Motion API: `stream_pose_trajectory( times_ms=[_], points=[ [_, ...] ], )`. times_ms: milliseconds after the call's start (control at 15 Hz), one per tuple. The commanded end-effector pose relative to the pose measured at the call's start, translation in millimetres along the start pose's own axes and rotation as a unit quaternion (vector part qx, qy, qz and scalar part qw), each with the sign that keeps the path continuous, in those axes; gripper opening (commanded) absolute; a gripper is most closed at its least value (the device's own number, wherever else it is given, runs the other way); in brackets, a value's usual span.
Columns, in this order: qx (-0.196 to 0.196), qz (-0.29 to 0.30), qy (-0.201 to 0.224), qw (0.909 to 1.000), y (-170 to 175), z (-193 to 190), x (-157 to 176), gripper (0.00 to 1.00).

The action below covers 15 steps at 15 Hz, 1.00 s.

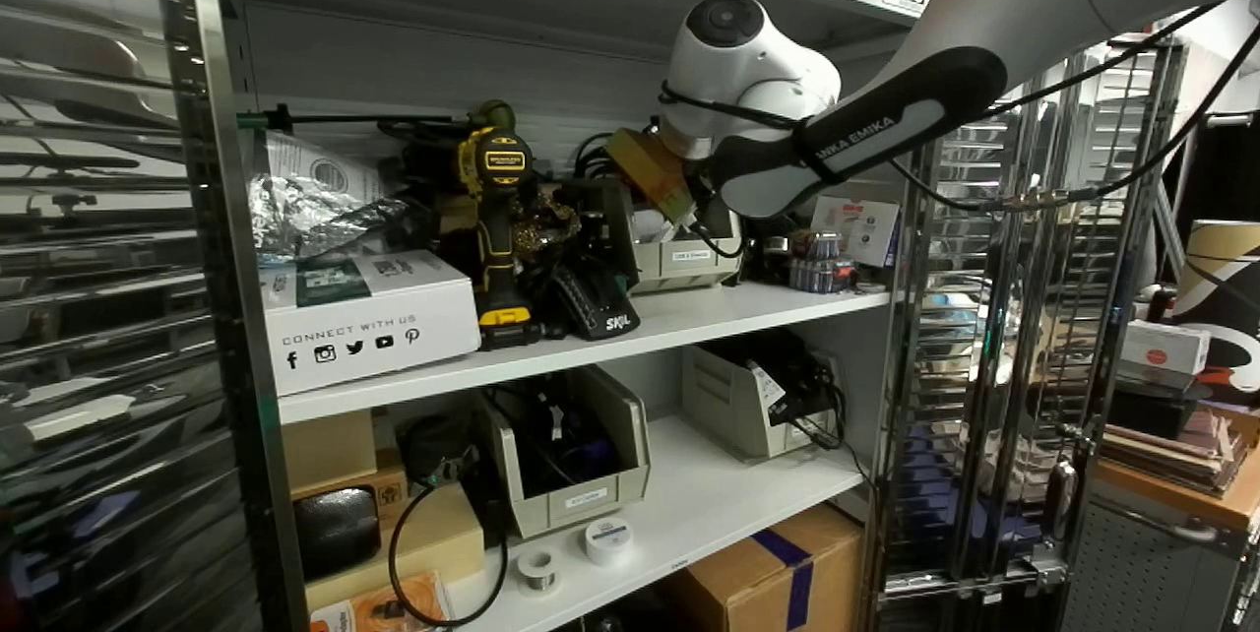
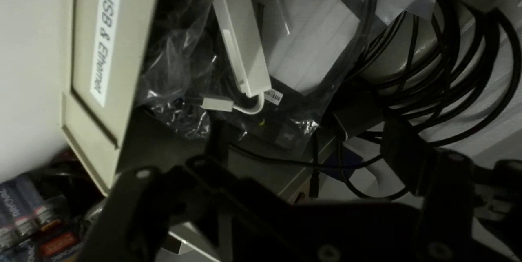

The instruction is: Pick up the white object and put it in the tool box

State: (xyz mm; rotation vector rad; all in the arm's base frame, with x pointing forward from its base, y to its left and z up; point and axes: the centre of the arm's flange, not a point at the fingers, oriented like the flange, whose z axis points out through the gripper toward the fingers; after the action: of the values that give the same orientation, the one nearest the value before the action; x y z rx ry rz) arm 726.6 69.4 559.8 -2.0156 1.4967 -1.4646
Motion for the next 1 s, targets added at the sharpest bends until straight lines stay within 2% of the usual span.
stream_pose_trajectory(
  times_ms=[0,200,400,533,667,933],
  points=[
    [-0.036,-0.002,-0.022,0.9991,11.9,-28.5,4.4,1.0],
    [-0.049,-0.025,-0.04,0.9977,30.9,-58.0,-7.0,1.0],
    [-0.056,-0.06,-0.039,0.9958,40.4,-104.0,-7.7,1.0],
    [-0.064,-0.086,-0.056,0.9927,47.2,-139.1,-4.5,1.0],
    [-0.081,-0.103,-0.095,0.9868,60.9,-166.8,-4.4,1.0],
    [-0.13,-0.112,-0.214,0.9616,101.3,-203.4,-6.3,1.0]
  ],
)
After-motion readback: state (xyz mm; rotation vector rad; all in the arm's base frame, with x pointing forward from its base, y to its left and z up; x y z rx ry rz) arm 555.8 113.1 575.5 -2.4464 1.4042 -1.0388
